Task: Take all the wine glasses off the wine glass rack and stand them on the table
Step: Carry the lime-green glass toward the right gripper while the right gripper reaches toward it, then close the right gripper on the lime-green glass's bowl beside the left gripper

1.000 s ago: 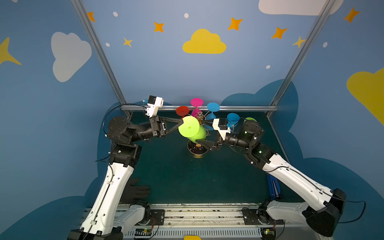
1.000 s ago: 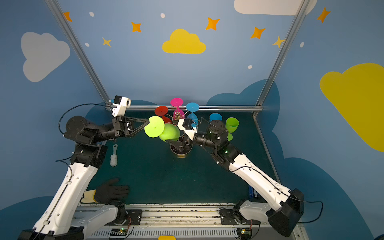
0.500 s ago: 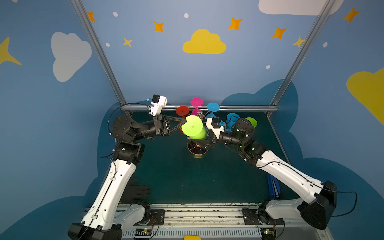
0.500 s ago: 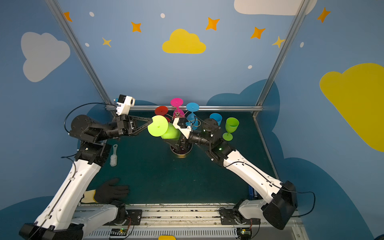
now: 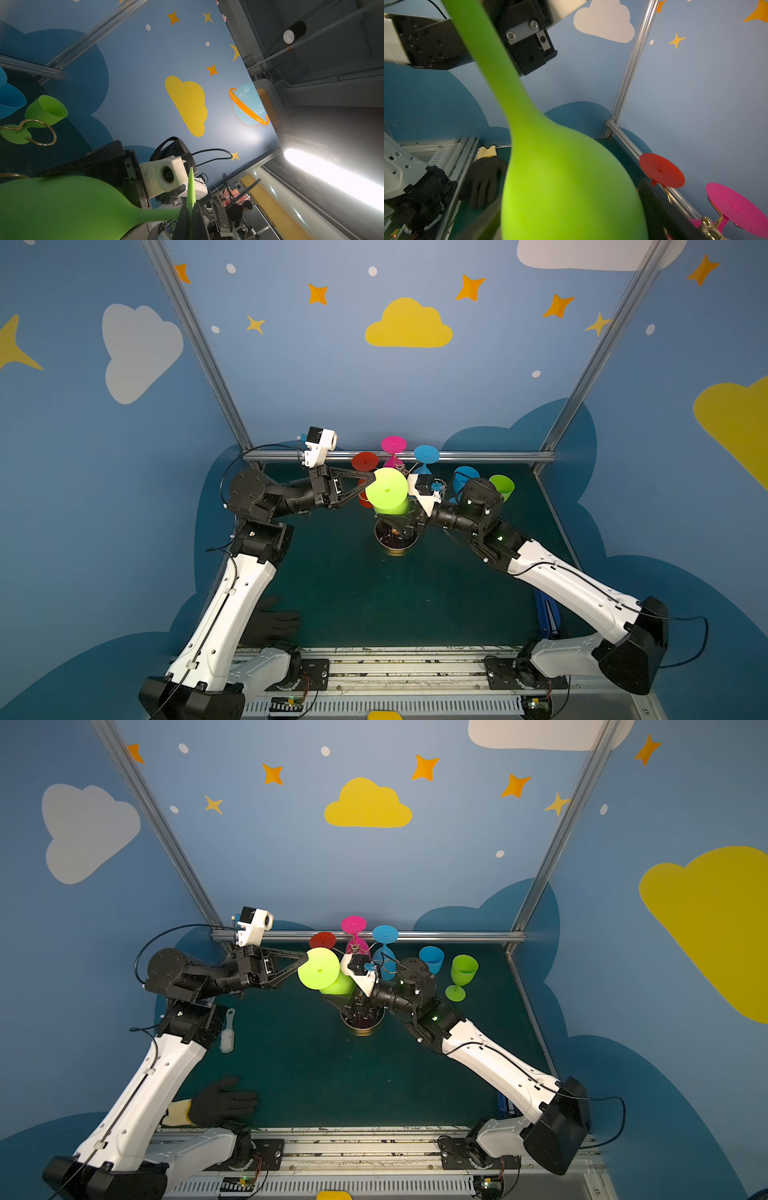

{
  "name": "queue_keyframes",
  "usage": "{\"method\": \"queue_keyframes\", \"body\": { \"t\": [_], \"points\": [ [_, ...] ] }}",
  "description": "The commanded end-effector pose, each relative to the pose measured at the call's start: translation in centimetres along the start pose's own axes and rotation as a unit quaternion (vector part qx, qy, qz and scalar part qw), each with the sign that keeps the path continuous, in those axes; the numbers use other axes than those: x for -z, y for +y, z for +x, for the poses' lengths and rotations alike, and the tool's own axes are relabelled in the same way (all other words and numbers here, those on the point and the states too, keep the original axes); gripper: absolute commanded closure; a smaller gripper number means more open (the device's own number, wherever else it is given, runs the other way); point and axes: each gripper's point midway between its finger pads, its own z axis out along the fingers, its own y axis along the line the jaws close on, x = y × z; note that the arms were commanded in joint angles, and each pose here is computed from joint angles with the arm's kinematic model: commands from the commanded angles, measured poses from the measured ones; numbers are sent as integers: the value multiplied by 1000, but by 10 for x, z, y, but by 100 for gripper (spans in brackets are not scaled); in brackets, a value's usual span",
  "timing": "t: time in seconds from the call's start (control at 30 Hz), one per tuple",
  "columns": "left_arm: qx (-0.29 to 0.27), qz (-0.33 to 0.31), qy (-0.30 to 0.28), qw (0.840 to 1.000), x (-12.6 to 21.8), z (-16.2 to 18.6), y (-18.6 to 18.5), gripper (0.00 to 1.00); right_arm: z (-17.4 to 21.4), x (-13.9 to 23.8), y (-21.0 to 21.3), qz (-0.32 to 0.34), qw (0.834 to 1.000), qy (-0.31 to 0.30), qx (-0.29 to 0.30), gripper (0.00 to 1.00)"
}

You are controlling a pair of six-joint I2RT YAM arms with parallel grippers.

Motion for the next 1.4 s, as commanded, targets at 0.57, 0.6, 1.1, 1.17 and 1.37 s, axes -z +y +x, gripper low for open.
{"method": "queue_keyframes", "body": {
  "t": [0.57,0.6,1.1,1.17,1.37],
  "points": [
    [-55,5,-31,998,-1,-10,-15,94,-15,27,11,22,999,5,-27,63],
    [-60,2,-35,998,0,-11,-14,89,-14,29,11,23,999,8,-31,66],
    [-170,-58,-86,980,8,-21,-9,48,-1,52,12,49,993,62,-86,95],
    [-219,-113,-115,962,16,-29,7,42,1,60,14,55,990,81,-100,98],
    [-419,-162,-152,880,23,-47,29,39,10,92,10,104,977,129,-133,100]
  ]
}}
